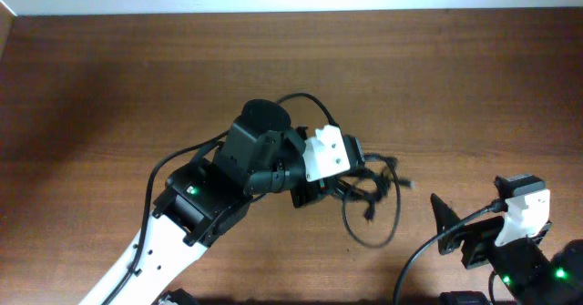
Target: Untangle cables
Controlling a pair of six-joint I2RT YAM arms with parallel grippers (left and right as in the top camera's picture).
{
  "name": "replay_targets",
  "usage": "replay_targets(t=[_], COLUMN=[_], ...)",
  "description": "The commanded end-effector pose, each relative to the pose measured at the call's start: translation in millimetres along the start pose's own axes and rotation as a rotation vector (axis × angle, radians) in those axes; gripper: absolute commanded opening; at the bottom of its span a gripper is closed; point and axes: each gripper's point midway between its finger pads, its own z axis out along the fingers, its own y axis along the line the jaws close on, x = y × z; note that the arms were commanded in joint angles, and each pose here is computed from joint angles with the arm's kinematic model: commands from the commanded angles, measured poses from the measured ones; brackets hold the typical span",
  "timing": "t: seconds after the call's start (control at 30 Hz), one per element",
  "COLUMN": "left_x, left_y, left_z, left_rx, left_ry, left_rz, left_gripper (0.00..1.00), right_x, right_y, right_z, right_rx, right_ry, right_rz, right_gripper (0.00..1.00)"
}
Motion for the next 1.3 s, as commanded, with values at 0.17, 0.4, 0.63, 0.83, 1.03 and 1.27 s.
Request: replay_targets(t=[0.17, 0.4, 0.63, 0.83, 1.03, 1.27], left_x=[-35, -49, -52, -50, -44, -39], left_y=[-22, -38, -48, -44, -32, -16], left_z=[-52, -86, -92, -89, -80, -84], left_rx=[0.294, 0.462, 0.519, 0.491, 0.416, 0.360], left_ry=[-0.287, -0.462, -0.504, -0.484, -0.431, -0.421], left_rz=[0.079, 0.147, 0.164, 0.162, 0.150, 0.131], left_gripper=[0.00, 0.00, 0.00, 0.00, 0.00, 0.00], right_x=[-21, -22, -27, -29, -28, -27], right_y=[39, 61, 79, 91, 87, 83], right_z=[-15, -16, -6, -5, -2, 1], right_rx=[-0.211, -0.359, -0.510, -0.621, -0.589, -0.562], right_ry=[-0.067, -0.058, -0.032, -0.013, -0.016, -0.011], right_rz=[-0.055, -0.049, -0.030, -0.012, -0.037, -0.036], right_gripper=[0.99, 0.99, 1.00, 0.98, 0.98, 0.98])
